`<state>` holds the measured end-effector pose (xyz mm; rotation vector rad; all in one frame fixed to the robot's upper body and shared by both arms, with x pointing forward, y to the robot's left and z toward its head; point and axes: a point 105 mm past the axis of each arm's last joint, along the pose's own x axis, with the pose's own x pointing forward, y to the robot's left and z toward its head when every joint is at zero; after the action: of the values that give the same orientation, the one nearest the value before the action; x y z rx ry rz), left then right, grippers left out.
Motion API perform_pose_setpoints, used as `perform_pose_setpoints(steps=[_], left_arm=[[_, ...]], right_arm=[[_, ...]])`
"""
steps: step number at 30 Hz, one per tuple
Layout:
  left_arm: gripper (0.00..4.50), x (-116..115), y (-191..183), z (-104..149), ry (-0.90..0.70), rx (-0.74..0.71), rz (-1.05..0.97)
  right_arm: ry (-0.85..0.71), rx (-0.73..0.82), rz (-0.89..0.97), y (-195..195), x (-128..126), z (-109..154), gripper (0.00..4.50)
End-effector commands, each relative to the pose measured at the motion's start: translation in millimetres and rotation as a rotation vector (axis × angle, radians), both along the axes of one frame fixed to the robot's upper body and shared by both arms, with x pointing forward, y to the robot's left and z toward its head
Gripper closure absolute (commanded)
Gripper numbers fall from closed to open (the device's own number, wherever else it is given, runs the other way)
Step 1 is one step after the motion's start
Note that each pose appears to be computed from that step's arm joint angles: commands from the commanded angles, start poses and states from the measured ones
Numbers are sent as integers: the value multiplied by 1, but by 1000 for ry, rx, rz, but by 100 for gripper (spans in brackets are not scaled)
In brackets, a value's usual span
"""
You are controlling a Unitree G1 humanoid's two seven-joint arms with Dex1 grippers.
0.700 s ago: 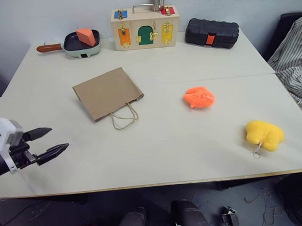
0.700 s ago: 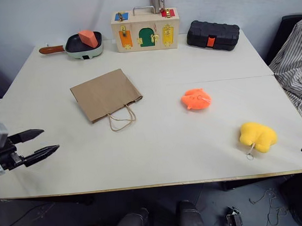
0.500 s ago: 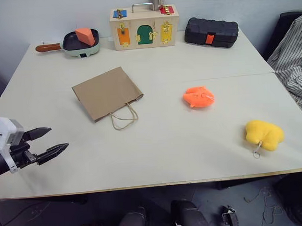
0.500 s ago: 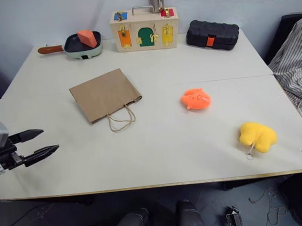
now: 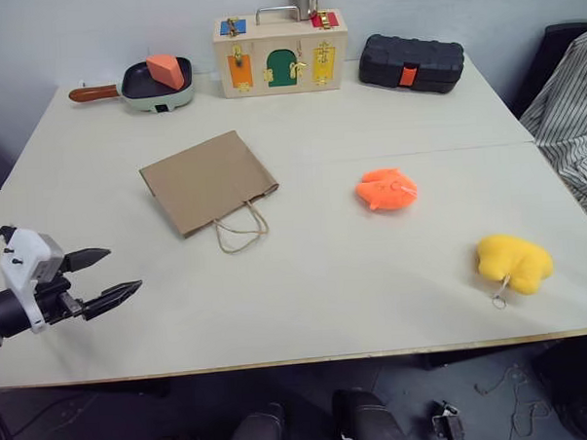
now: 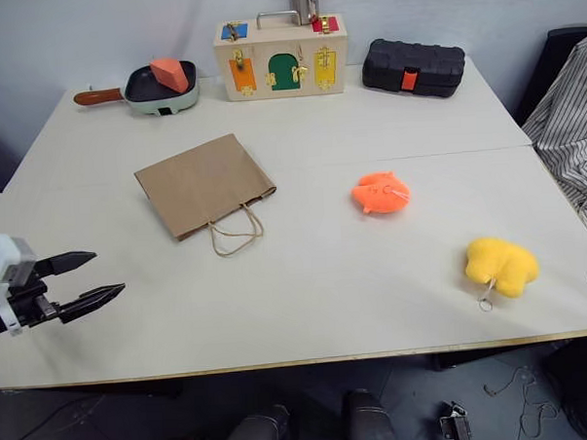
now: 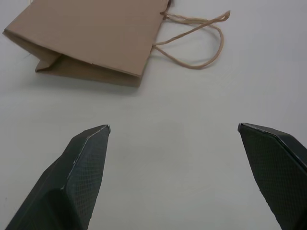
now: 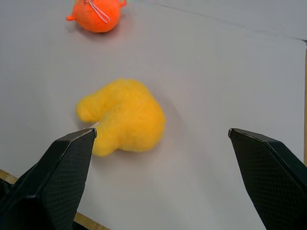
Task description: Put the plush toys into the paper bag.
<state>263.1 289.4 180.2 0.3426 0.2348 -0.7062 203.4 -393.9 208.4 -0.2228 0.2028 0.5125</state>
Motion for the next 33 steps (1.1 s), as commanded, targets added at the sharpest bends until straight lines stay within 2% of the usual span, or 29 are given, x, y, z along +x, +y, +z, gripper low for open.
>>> perform_pose_setpoints(steps=[1, 5, 9, 12, 14, 20, 23, 27, 33], left_arm=[[1, 14, -21, 18, -55, 127, -145], [1, 44, -47, 18, -96, 262, -283], [1, 73, -66, 16, -129, 386, -364], [1, 87, -77, 9, -153, 485, -442], [1, 101, -87, 9, -182, 501, -456], [1, 122, -109, -3, -209, 537, -509], [62, 126, -114, -9, -200, 542, -529], [188, 128, -112, -14, -197, 544, -526], [386, 130, -116, -10, -191, 464, -511]], right_arm=[[-89, -22, 206, 59, 13, 28, 0], [-122, -30, 449, 133, 15, 36, 0], [-158, -27, 598, 187, 15, 34, 0], [-195, -26, 639, 214, 21, 31, 0], [-210, -6, 645, 229, 27, 29, 0], [-216, -17, 645, 252, 37, 19, 0], [-213, -7, 646, 258, 36, 17, 0], [-212, -7, 632, 258, 37, 15, 0], [-206, -19, 618, 257, 39, 11, 0]])
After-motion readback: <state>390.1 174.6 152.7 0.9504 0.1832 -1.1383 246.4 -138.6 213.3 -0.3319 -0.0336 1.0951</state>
